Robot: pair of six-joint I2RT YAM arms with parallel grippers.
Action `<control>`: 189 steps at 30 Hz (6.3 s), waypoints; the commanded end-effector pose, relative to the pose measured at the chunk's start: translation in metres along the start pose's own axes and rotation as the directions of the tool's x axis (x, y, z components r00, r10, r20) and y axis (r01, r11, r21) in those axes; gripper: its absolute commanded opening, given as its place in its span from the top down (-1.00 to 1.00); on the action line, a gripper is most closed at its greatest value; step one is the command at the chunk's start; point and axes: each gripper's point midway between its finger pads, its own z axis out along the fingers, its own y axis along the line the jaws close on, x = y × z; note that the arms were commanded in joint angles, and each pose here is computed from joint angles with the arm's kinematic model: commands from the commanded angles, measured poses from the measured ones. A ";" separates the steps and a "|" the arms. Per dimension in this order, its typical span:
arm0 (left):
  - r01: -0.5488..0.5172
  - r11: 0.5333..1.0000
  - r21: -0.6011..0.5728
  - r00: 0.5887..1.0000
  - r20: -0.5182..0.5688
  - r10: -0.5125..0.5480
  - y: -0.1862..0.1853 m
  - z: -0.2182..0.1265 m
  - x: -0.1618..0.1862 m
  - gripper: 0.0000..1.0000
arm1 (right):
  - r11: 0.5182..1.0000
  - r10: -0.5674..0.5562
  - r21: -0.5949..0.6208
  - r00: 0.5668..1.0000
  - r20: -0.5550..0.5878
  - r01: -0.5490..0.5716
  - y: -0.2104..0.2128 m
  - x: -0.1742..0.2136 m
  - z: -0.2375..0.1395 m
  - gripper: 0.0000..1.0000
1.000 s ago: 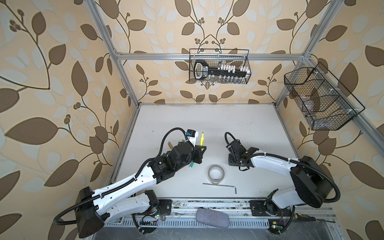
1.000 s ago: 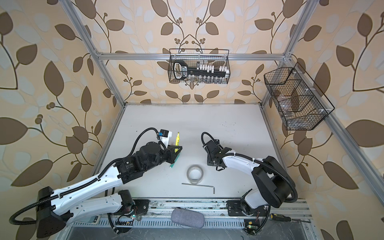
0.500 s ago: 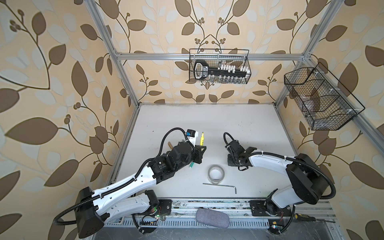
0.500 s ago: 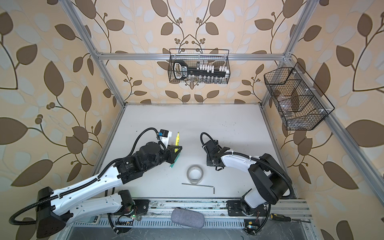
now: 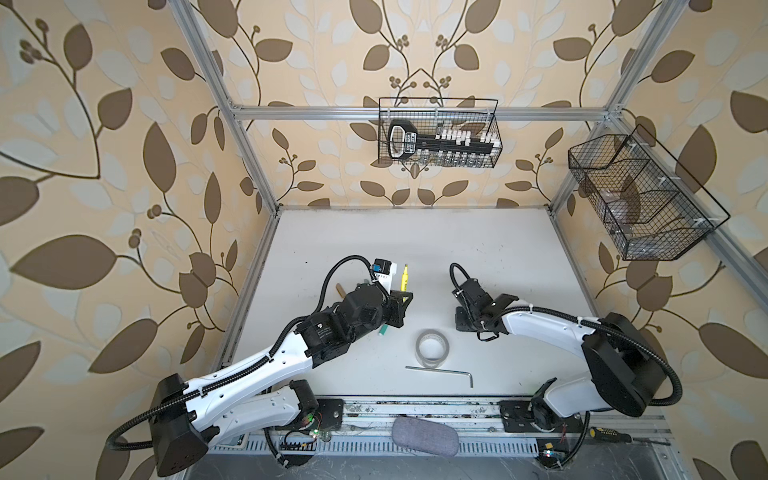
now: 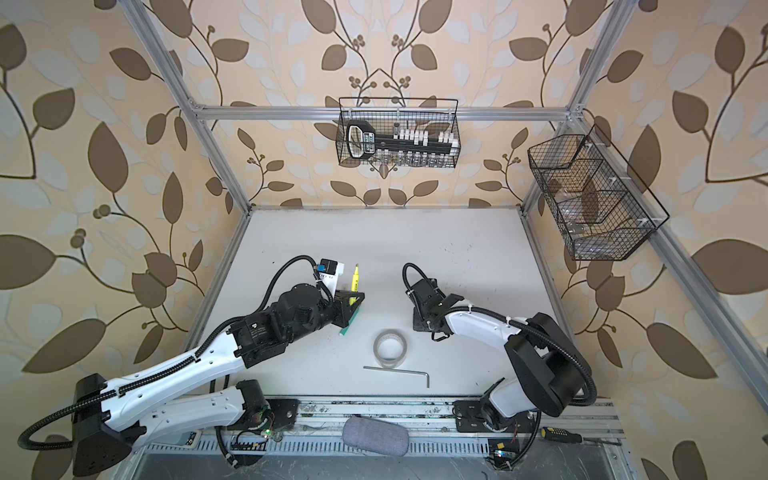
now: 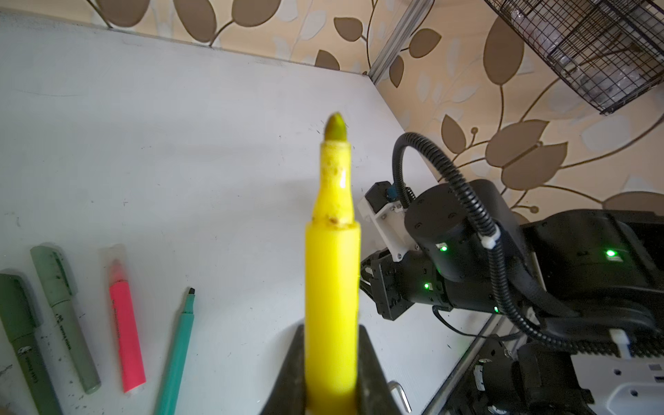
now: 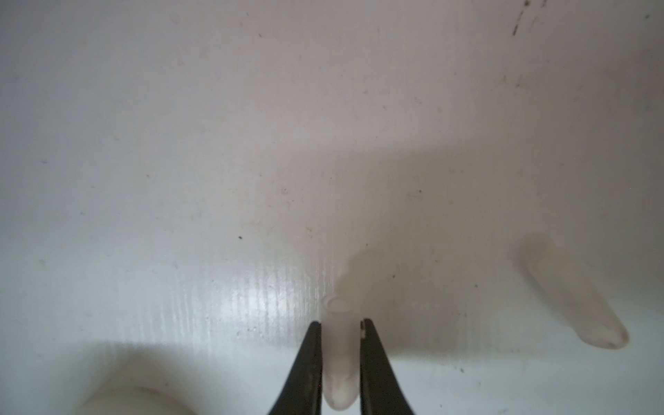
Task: Insert the pens into the pen caps
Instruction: 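Lift the clear cap with the right gripper toward the yellow highlighter, then position the clear cap above the highlighter tip held by the left gripper, then lower the clear cap onto the yellow highlighter tip with the right gripper, then open the right gripper and draw it back from the capped highlighter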
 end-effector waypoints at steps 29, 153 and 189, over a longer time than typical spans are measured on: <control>-0.097 0.902 0.421 0.994 0.081 0.069 -0.106 0.026 0.030 1.00 | 0.738 0.400 -0.674 0.826 0.398 -0.033 0.107 -0.112 -0.258 0.77; -0.115 0.884 0.453 0.990 0.121 0.067 -0.106 -0.003 0.019 1.00 | 0.689 0.343 -0.710 0.800 0.492 0.141 0.113 -0.082 -0.288 -0.19; -0.107 0.826 0.553 0.968 0.249 -0.042 -0.116 -0.035 -0.064 1.00 | 0.353 0.231 -0.849 0.842 0.487 0.394 0.155 -0.042 -0.287 1.00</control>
